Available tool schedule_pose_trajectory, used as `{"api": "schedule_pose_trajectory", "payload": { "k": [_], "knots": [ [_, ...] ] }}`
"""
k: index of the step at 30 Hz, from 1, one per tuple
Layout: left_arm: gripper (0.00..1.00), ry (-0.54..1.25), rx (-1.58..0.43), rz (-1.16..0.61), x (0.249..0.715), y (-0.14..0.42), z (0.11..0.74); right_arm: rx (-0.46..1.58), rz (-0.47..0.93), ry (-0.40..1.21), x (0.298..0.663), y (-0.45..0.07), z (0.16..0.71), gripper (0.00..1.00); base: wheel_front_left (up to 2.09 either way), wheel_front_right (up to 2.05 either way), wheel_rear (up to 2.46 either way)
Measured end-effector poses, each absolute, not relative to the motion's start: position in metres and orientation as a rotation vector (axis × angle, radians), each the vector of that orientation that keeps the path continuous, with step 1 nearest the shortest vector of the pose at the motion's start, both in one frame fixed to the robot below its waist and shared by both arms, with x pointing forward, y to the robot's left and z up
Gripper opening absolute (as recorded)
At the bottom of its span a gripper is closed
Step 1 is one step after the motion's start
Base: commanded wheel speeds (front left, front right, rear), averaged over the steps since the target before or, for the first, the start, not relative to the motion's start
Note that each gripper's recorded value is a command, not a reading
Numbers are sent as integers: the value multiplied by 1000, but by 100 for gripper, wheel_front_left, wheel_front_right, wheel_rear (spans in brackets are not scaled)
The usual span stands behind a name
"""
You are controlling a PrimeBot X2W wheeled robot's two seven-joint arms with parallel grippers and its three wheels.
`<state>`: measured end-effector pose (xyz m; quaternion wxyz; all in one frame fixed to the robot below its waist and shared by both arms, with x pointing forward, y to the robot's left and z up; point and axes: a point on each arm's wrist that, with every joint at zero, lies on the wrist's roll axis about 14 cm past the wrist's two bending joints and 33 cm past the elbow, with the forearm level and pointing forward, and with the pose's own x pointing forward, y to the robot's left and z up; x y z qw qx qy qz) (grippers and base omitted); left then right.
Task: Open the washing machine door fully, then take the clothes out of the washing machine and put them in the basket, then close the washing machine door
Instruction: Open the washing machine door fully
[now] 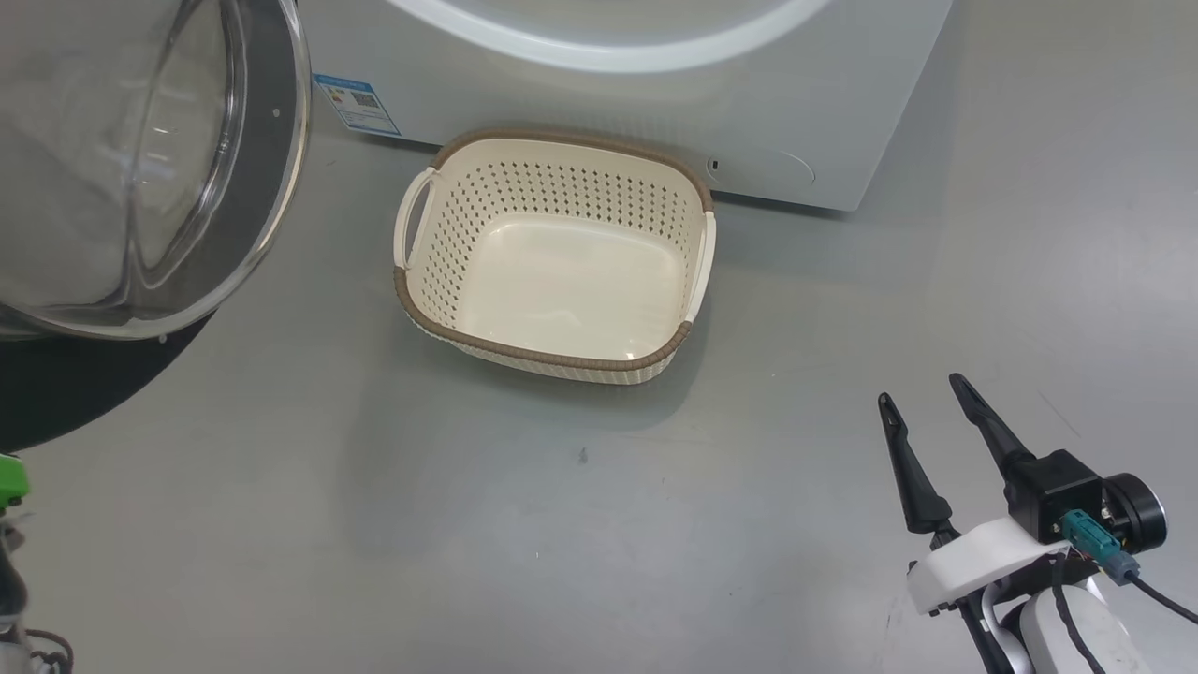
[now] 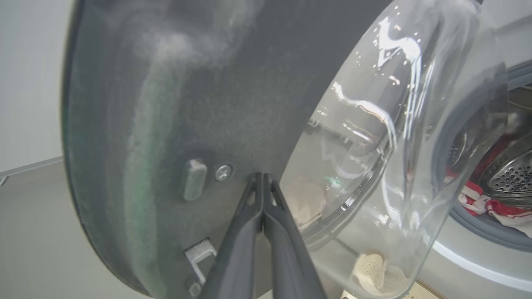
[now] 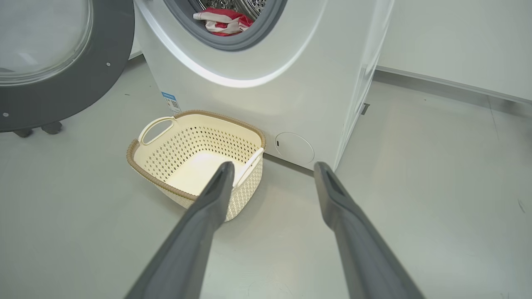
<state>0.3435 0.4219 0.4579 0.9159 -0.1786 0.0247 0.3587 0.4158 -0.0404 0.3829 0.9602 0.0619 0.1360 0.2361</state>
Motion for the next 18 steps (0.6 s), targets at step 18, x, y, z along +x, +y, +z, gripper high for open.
{"api": "schedule_pose_trajectory", "payload": {
  "k": [18],
  "knots": [
    [0, 75, -377, 833, 352, 460, 445, 125, 487, 308, 431, -39, 363, 100, 0, 0, 0]
  ]
}}
